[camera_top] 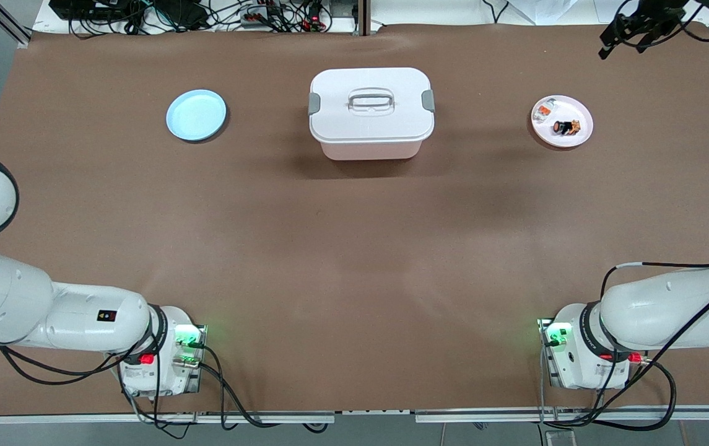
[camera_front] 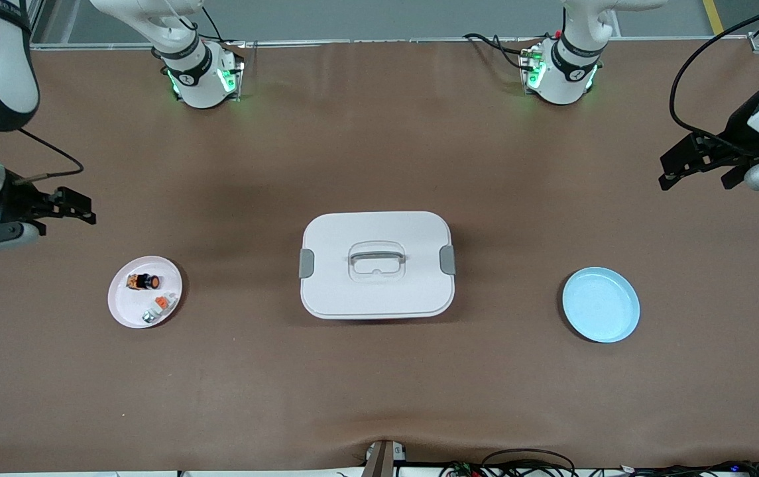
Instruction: Transfer orange switch to right arm and place
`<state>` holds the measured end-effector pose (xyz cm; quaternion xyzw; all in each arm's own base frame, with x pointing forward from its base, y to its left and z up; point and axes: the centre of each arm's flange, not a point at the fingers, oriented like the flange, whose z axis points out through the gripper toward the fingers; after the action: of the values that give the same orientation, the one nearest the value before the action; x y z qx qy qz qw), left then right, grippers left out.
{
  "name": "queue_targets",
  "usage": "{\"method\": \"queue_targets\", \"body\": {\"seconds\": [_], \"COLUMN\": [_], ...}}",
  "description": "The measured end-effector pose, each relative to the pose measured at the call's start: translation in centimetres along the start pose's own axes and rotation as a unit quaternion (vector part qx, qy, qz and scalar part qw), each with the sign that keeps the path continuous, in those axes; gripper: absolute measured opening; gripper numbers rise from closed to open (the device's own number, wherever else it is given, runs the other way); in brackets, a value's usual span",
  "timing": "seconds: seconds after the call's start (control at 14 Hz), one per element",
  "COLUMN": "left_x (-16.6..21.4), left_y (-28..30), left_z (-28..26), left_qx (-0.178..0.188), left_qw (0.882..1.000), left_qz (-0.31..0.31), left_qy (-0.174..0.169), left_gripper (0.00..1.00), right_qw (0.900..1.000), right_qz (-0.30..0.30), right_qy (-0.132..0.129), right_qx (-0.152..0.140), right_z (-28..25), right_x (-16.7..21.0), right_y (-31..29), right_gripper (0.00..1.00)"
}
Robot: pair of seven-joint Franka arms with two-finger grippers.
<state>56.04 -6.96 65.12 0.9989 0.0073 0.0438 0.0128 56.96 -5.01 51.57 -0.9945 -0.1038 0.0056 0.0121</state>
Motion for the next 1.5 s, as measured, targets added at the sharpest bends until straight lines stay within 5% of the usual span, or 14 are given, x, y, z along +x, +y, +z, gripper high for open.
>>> {"method": "queue_targets", "body": {"seconds": [0.64,1.5], "left_x": [-1.2,-5.3], "left_y": [-0.4,-1.3], "left_z": [-0.7,-2.1], "left_qx": [0.005,0.033], "left_qw": [1.000,0.998], "left_qz": [0.000,0.034], "left_qy": [-0.022,-0.044], "left_gripper": [1.00,1.00], "right_qw": [0.998,0.986], "right_qz": [0.052,0.167], "right_qy": [0.027,0.002], "right_qx": [-0.018,-0.008], "right_z": [-8.0,-11.8], "right_x": [-1.8,-2.6], "right_y": [3.1,1.1], "right_gripper": [1.00,1.00]}}
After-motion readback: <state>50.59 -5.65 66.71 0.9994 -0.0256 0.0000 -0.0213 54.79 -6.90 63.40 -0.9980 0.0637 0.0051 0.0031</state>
